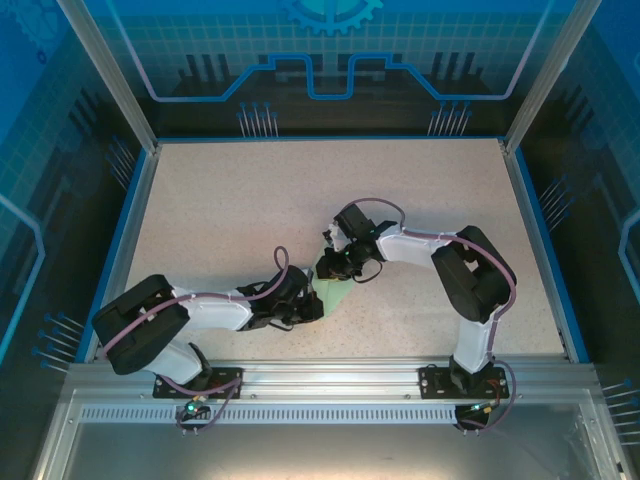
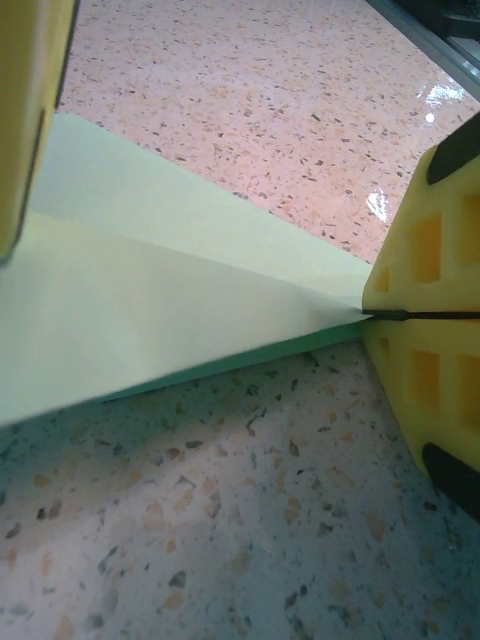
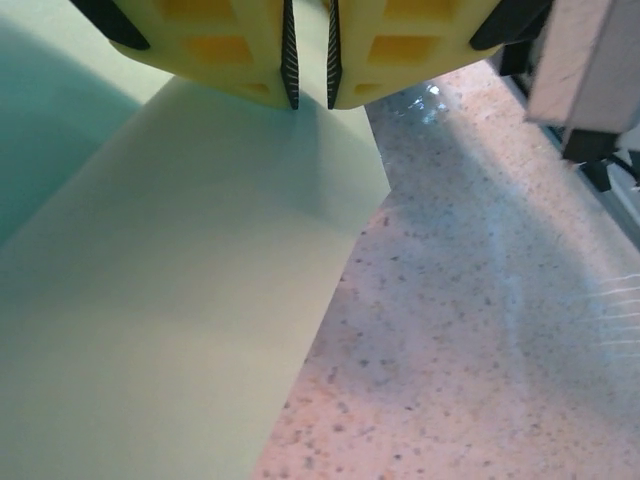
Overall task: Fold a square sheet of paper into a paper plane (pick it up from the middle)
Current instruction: Fourth fold the wing at the center of the table.
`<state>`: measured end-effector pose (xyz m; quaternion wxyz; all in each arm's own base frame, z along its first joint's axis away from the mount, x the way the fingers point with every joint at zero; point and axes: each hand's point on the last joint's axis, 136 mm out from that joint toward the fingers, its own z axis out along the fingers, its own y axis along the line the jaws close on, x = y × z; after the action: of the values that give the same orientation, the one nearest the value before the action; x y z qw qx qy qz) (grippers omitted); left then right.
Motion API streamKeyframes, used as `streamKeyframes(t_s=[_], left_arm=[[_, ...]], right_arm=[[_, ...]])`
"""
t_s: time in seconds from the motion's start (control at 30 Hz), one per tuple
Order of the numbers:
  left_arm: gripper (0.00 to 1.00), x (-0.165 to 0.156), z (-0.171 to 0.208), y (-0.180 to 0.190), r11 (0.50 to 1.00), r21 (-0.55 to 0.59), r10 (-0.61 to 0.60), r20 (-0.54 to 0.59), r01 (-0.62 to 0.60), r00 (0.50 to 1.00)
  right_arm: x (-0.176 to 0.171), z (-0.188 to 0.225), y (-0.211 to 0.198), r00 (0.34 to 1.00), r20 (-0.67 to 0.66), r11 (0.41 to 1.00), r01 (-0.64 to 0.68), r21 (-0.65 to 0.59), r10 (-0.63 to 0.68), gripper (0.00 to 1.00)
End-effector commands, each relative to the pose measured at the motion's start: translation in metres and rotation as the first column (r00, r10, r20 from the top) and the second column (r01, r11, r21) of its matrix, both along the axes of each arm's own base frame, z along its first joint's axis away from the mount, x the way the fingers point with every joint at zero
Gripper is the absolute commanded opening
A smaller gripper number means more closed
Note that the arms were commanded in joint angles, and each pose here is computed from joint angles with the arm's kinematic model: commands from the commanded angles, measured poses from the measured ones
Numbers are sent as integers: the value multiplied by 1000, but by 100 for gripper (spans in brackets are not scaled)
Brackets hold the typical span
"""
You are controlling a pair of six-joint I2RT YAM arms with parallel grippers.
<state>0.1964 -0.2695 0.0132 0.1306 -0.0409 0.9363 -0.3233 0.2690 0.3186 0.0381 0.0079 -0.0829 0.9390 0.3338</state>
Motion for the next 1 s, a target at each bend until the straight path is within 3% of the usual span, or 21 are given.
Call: streamKeyframes(t_s=[0.0, 0.3, 0.43, 0.67, 0.8, 0.97], left_arm=[[13, -10, -11, 11, 998, 56, -20, -30, 22, 999], [20, -11, 1, 21, 999, 46, 13, 3, -13, 1000], [29, -13, 13, 41, 995, 36, 92, 50, -94, 994], [28, -9, 29, 84, 962, 89, 252, 82, -259, 964], [32, -7, 35, 84, 962, 71, 259, 83, -265, 962], [36, 2, 40, 56, 978, -3, 209, 45, -209, 977]], right_arm=[[7, -12, -8, 1000, -10, 998, 26, -55, -27, 18], [7, -17, -9, 999, -18, 998, 32, -61, -34, 18], [7, -17, -9, 999, -18, 998, 29, -55, -30, 18], [7, -16, -10, 999, -14, 998, 35, -60, -36, 18], [7, -18, -14, 999, -11, 996, 51, -74, -52, 18], [8, -12, -15, 998, 0, 996, 61, -65, -61, 19]])
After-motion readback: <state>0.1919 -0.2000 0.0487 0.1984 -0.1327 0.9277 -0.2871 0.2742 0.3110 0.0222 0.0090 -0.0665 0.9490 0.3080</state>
